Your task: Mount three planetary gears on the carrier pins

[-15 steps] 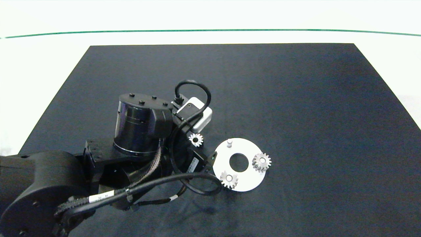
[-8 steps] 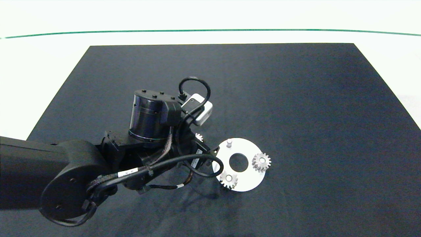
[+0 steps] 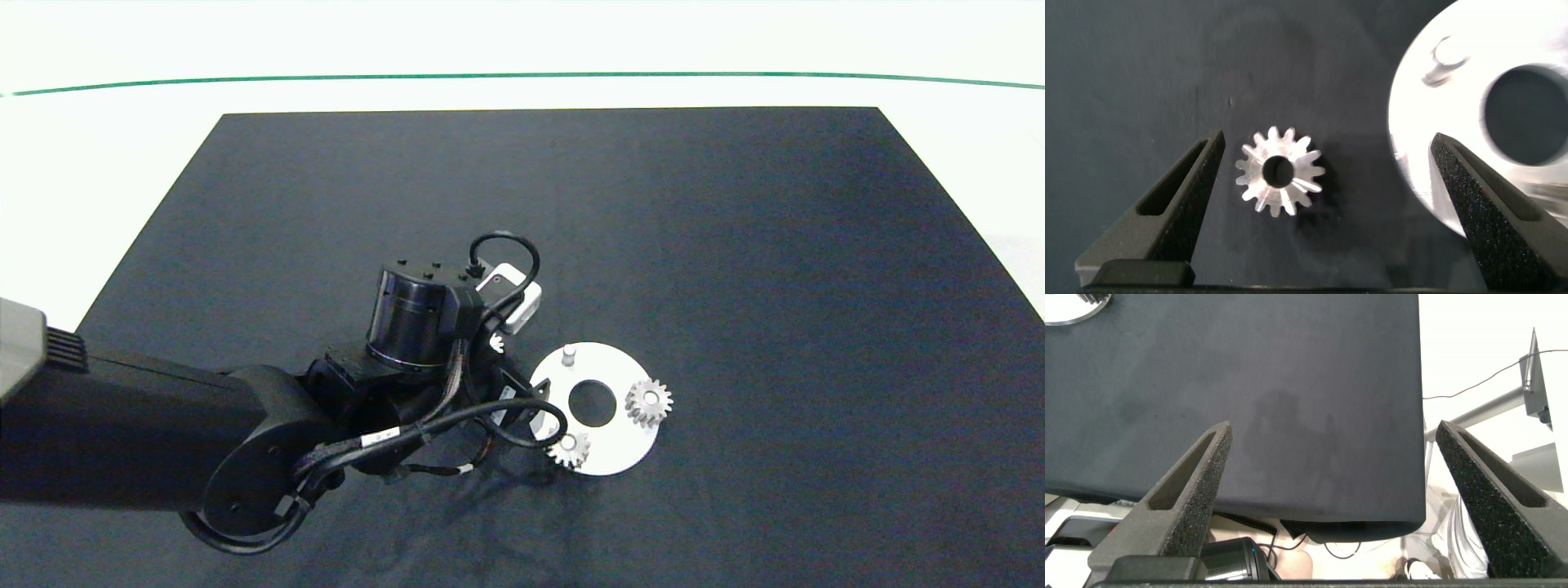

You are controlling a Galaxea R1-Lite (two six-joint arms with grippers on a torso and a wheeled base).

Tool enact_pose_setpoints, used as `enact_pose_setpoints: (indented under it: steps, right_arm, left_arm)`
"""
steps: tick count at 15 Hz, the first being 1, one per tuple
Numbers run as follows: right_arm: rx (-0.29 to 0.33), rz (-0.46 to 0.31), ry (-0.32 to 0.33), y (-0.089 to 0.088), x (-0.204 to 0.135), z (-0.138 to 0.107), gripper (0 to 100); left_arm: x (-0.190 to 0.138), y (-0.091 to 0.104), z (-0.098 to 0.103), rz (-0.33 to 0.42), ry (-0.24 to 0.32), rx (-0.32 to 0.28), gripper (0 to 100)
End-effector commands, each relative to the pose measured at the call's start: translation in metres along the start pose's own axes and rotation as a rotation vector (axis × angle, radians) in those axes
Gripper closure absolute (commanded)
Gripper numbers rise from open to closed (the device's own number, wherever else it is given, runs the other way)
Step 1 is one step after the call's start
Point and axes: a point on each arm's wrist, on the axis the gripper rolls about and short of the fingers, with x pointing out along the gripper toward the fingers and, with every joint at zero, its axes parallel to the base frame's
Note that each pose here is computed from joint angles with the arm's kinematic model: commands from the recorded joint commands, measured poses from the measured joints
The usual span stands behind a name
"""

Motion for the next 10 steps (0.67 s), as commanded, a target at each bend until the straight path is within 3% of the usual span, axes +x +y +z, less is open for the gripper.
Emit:
enact_pose_setpoints:
  steps: [1,4,10]
  right_arm:
    - [-0.003,0.0,0.004,0.0,0.0,-0.001,0]
    - [-0.003,-0.001,0.005,0.0,0.0,-0.001,0]
    - [0.0,-0.004,-0.002,-0.001,-0.001,0.0,0]
  left_arm:
    - [0.006,0.004,-0.01,0.005,0.034,0.002,6]
    - [0.005,0.015,-0.009,0.007,0.019,-0.013,12]
    - [0.004,0.016,-0.008,0.005,0.016,-0.017,24]
